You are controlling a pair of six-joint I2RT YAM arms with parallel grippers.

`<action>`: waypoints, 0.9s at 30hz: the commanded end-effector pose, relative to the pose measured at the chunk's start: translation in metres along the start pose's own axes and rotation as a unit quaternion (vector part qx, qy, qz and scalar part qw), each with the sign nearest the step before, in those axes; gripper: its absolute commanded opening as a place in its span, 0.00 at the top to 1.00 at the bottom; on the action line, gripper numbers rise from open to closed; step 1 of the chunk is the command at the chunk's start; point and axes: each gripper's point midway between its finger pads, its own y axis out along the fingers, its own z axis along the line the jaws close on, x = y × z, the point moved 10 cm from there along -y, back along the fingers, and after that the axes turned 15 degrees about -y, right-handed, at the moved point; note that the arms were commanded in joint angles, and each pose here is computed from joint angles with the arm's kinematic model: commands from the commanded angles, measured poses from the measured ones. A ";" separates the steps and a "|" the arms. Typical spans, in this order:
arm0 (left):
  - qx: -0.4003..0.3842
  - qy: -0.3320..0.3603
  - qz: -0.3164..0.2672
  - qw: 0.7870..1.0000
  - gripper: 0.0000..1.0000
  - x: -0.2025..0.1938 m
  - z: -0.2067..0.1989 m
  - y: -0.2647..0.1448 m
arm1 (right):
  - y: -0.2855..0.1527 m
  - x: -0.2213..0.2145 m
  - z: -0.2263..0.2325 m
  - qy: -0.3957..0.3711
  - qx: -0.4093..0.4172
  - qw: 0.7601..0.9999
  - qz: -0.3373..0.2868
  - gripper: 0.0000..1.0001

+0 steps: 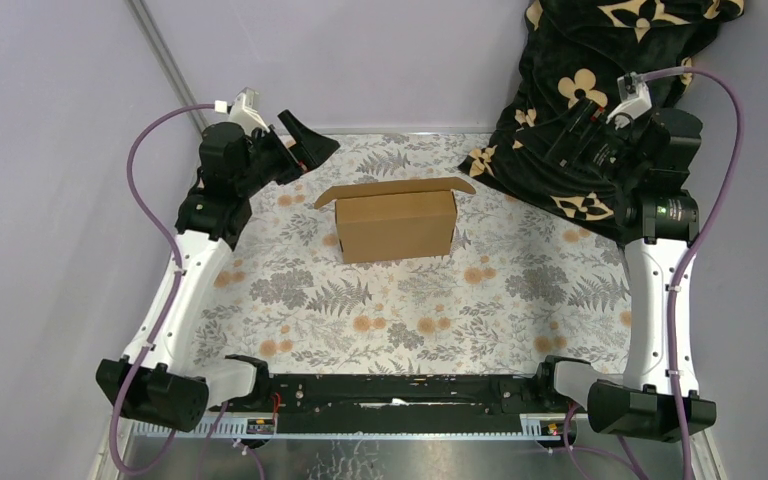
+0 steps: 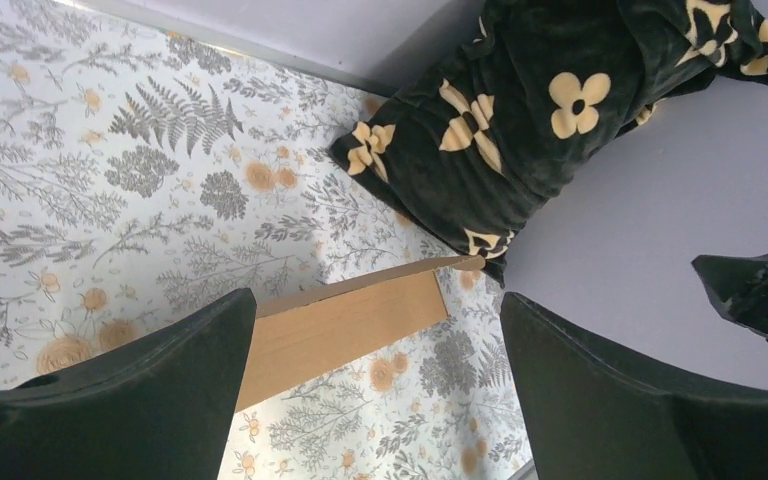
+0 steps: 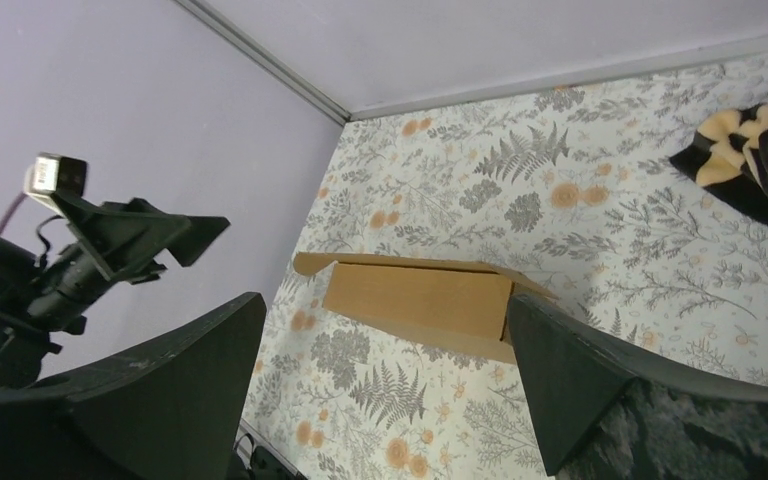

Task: Fold the paper box

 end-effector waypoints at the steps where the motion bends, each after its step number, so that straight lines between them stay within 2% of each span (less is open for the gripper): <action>1: 0.008 0.055 -0.028 0.998 0.01 0.006 -0.011 -0.010 | 0.002 -0.003 -0.001 -0.033 0.018 0.999 -0.006 0.01; 6: 0.020 0.100 -0.040 0.994 0.01 -0.002 -0.020 -0.023 | 0.015 -0.013 -0.010 -0.072 -0.006 0.997 0.014 0.00; 8: 0.030 0.121 -0.029 0.992 0.01 -0.009 -0.026 -0.025 | 0.025 -0.021 -0.007 -0.102 -0.015 0.994 0.027 0.00; 13: 0.048 0.166 -0.017 0.985 0.01 -0.023 -0.034 -0.022 | 0.055 -0.047 -0.018 -0.149 -0.061 0.982 0.095 0.01; 17: 0.099 0.209 -0.033 0.972 0.01 -0.025 -0.035 -0.019 | 0.073 -0.056 -0.031 -0.163 -0.080 0.976 0.117 0.07; 22: 0.117 0.212 -0.108 0.964 0.01 -0.015 -0.034 -0.021 | 0.088 -0.055 -0.040 -0.146 -0.116 0.977 0.108 0.08; 25: 0.116 0.208 -0.101 0.966 0.01 -0.016 -0.032 -0.010 | 0.099 -0.064 -0.046 -0.135 -0.106 0.980 0.100 0.09; 27: 0.093 0.183 -0.081 0.975 0.02 -0.013 -0.029 0.000 | 0.107 -0.069 -0.049 -0.134 -0.096 0.980 0.111 0.10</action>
